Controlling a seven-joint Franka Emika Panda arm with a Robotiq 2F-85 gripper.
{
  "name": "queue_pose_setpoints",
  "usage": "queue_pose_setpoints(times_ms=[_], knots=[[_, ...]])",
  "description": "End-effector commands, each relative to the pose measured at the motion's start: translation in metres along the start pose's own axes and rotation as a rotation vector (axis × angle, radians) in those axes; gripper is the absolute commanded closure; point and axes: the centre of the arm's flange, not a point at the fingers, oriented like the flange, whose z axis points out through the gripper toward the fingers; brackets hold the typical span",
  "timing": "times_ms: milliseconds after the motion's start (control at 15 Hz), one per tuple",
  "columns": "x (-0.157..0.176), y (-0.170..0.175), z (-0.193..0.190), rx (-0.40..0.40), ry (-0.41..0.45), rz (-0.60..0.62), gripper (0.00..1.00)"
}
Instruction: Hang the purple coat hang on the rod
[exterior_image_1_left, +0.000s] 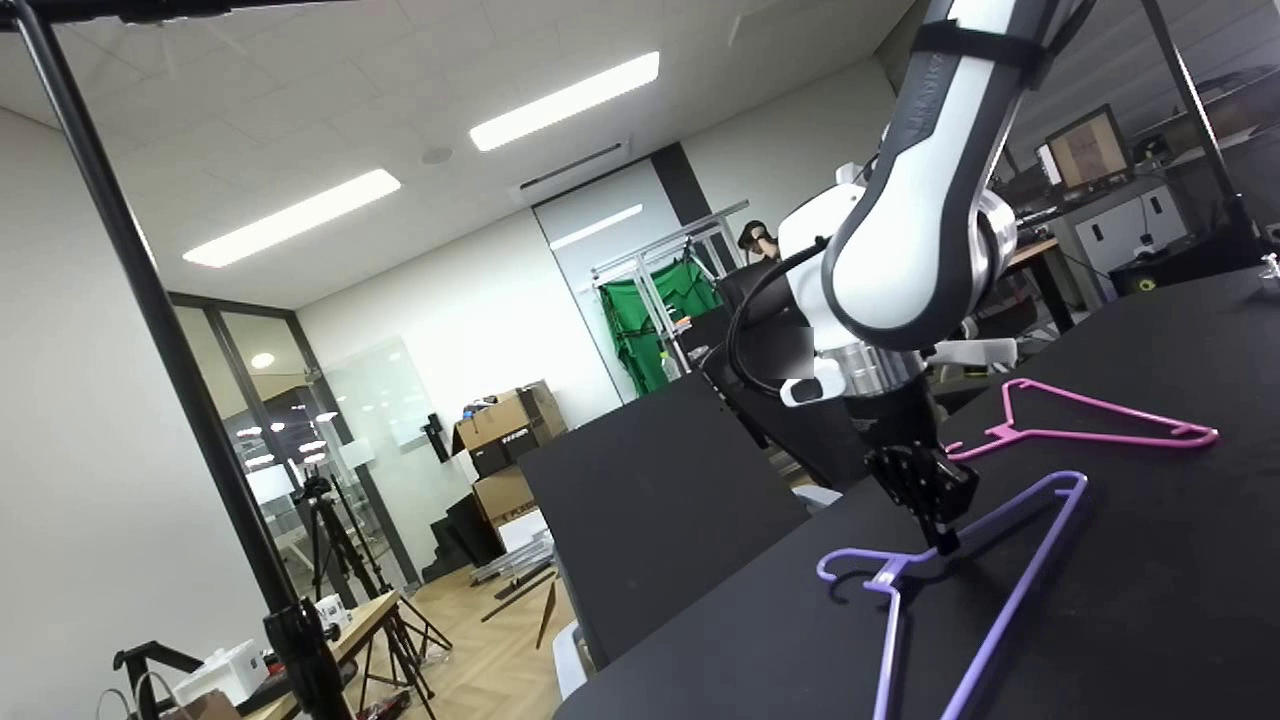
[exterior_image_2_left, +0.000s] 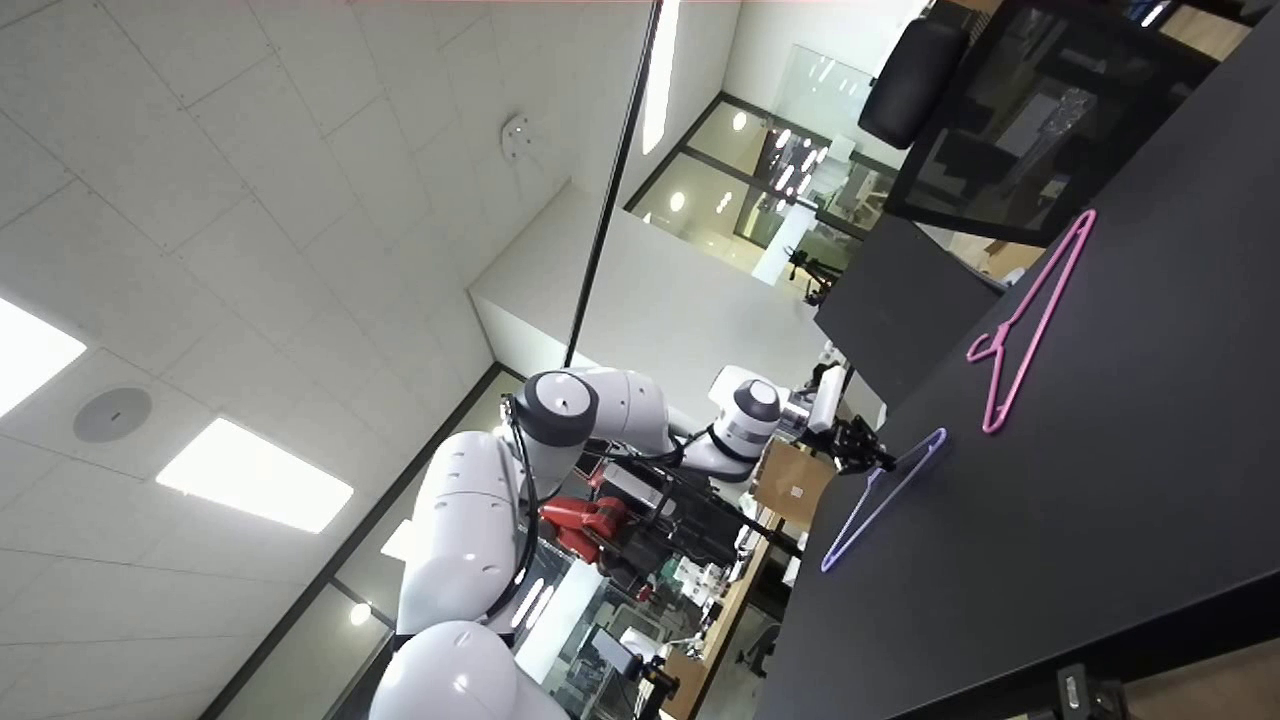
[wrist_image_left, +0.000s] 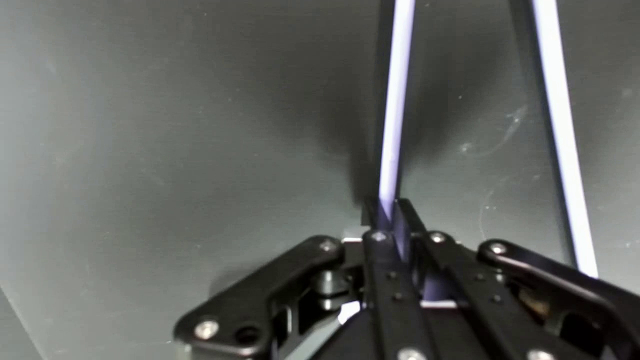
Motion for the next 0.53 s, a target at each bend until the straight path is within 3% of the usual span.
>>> queue_pose_setpoints(times_ms=[0,467], knots=[[-0.003,-0.018,-0.053,-0.114,-0.046,0.148,0.98],[-0.026,-0.036,-0.153,-0.448,-0.146,0.269,0.98]])
